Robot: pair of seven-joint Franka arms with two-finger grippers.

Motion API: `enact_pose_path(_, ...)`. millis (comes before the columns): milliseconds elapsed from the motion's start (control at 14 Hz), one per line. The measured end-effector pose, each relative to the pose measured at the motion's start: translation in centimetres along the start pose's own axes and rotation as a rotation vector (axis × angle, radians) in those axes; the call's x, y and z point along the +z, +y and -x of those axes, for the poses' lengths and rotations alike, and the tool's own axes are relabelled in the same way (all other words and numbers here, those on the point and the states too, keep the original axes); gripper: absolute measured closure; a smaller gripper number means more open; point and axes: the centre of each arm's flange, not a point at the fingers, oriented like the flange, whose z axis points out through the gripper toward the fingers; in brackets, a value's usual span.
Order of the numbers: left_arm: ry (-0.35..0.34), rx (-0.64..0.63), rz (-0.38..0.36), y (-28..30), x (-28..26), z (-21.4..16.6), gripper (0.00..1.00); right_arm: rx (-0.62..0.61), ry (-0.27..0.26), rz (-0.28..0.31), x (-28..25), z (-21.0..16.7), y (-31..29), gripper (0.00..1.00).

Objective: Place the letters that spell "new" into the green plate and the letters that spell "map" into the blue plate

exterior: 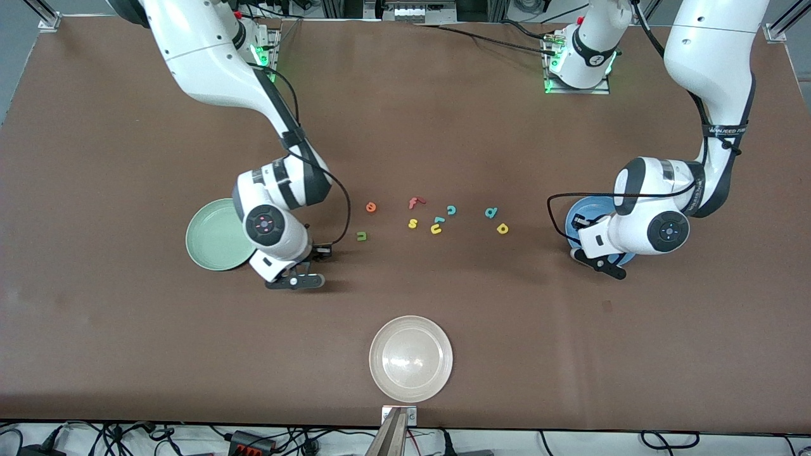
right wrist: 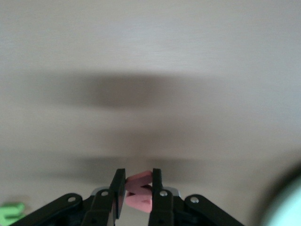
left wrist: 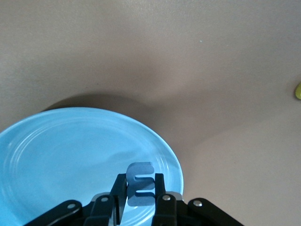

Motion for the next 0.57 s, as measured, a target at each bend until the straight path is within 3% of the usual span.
enact_pose_path(285,0.016,0.007,-0.004,0.4,-1.0,-0.2,0.33,0.013,-0.056,-0.007,-2.5,-0.1,9.6,0.74)
enact_pose_path(498,0.029,0.02,-0.009,2.7,-3.2,-0.4,0.05,0.028,-0.107,0.008,-1.7,2.4,14.4,0.74)
enact_pose_path(570,0.028,0.007,-0.007,4.0,-3.7,-0.4,0.0,0.026,-0.122,0.014,-1.4,3.3,15.5,0.74)
